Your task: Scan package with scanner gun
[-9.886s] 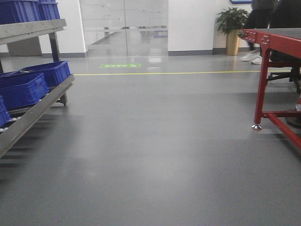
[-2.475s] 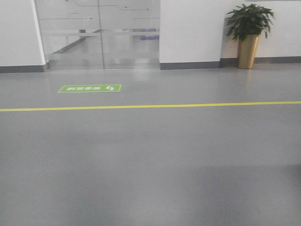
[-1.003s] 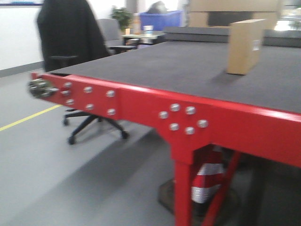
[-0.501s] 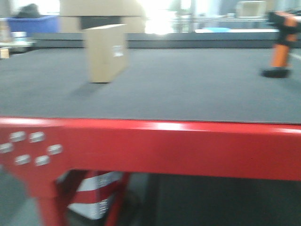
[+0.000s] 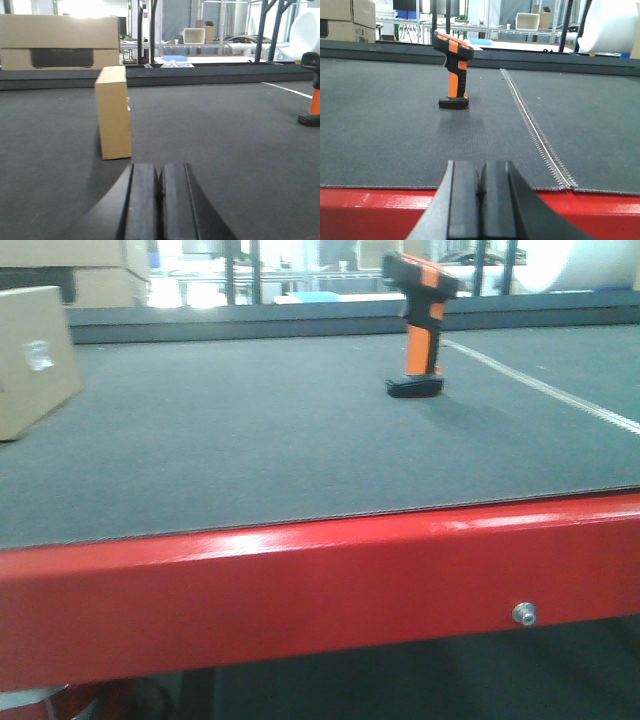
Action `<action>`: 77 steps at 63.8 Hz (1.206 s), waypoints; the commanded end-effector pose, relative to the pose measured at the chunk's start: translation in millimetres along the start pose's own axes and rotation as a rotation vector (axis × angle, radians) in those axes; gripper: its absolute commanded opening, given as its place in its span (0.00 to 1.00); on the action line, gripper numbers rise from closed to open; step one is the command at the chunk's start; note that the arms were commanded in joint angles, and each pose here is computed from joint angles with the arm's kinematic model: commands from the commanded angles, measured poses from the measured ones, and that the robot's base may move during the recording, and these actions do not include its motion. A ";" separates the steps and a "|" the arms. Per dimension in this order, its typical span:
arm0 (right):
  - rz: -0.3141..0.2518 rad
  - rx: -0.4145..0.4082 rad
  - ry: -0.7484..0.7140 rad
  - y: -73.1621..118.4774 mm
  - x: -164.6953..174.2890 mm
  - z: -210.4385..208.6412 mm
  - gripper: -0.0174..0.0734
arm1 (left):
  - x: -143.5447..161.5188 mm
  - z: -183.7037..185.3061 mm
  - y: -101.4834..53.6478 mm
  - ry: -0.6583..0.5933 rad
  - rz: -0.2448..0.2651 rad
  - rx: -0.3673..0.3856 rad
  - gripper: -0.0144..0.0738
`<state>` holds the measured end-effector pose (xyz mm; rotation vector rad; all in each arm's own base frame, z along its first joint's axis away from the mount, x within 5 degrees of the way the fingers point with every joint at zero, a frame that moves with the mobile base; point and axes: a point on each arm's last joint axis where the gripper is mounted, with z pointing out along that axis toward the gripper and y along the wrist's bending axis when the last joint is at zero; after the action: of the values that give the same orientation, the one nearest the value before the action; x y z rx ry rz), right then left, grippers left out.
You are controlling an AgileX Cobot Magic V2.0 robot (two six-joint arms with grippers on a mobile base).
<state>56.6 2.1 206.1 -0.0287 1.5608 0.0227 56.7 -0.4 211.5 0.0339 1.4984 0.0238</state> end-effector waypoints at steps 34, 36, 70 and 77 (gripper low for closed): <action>0.004 -0.005 -0.019 0.3 -1.7 -0.2 0.01 | -2.8 -0.4 0.2 -0.027 -0.004 -0.003 0.04; 0.004 -0.005 -0.019 0.3 -1.7 -0.2 0.01 | -2.8 -0.4 0.2 -0.027 -0.004 -0.003 0.04; 0.004 -0.005 -0.019 0.3 -1.7 -0.2 0.01 | -2.8 -0.4 0.2 -0.027 -0.004 -0.003 0.04; 0.004 -0.005 -0.019 0.3 -1.7 -0.2 0.01 | -2.8 -0.4 0.2 -0.027 -0.004 -0.003 0.04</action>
<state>56.6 2.3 205.9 -0.0321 1.5626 0.0261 56.7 -0.4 211.3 0.0339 1.4990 0.0238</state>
